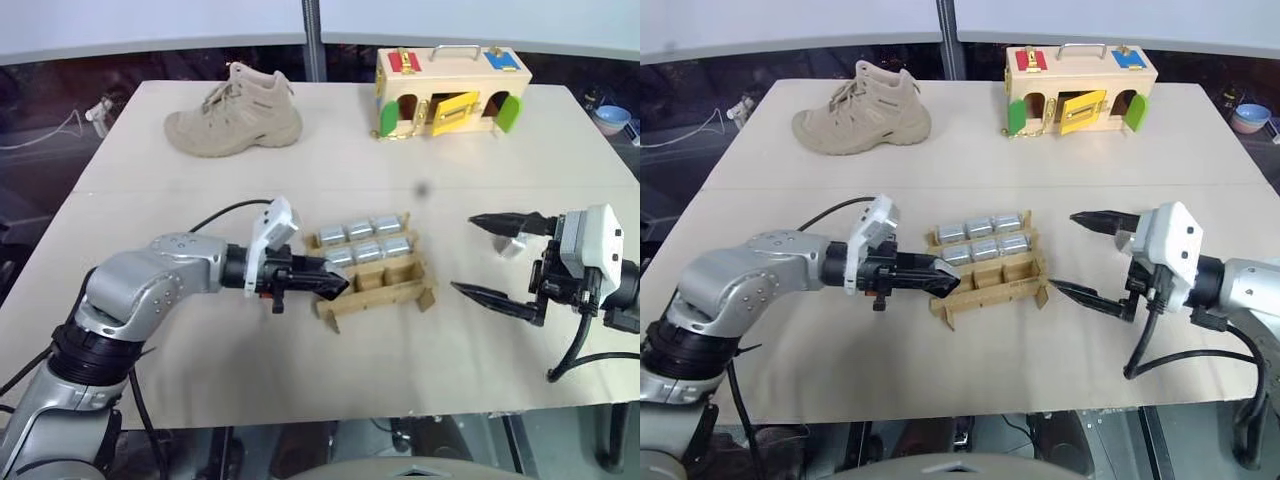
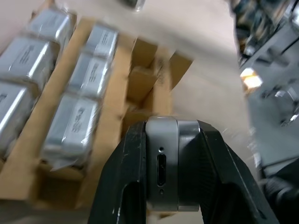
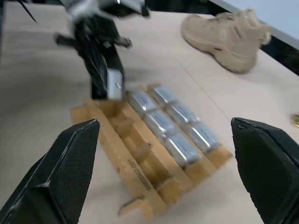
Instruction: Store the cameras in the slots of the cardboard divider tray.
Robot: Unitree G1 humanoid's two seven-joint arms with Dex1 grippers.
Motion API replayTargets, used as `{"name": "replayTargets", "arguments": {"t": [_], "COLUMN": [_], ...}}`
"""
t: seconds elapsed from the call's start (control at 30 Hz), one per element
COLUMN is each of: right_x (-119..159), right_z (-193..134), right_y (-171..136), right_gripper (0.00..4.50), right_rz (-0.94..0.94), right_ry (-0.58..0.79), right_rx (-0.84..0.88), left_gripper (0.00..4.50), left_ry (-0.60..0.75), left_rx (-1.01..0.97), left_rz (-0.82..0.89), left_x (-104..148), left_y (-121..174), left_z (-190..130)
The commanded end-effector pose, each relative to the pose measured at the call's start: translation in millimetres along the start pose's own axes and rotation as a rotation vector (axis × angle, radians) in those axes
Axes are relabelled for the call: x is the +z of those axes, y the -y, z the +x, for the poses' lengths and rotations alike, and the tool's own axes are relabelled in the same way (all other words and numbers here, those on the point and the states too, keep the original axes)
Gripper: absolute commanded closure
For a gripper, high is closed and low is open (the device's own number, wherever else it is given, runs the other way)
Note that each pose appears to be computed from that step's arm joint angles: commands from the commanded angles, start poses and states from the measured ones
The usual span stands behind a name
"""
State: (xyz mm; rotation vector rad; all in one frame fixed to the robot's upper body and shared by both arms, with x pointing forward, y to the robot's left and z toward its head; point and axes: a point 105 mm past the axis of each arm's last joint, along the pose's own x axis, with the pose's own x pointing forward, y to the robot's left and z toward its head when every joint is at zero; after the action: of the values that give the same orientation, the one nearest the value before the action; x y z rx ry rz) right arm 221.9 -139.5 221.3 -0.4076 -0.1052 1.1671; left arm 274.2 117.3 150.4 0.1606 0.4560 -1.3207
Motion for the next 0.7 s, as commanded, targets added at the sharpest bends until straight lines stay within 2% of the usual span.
{"name": "replayTargets", "arguments": {"t": [0.03,0.37,0.7], "right_x": [10.8,20.9,24.0], "right_z": [-3.2,-10.7,-6.9], "right_y": [1.7,14.3,15.6], "right_gripper": [0.05,0.05,0.05], "right_rz": [-0.035,-0.072,-0.110], "right_ry": [0.031,0.022,0.018], "right_rx": [0.028,0.104,0.112], "left_gripper": [3.74,3.74,3.74], "left_ry": [0.001,-0.072,-0.209], "left_rx": [0.013,-0.043,0.051], "left_rz": [0.081,0.088,0.149], "left_x": [12.4,16.2,4.9], "left_y": [-5.7,-1.0,-22.1], "left_z": [-0.1,12.7,15.8]}}
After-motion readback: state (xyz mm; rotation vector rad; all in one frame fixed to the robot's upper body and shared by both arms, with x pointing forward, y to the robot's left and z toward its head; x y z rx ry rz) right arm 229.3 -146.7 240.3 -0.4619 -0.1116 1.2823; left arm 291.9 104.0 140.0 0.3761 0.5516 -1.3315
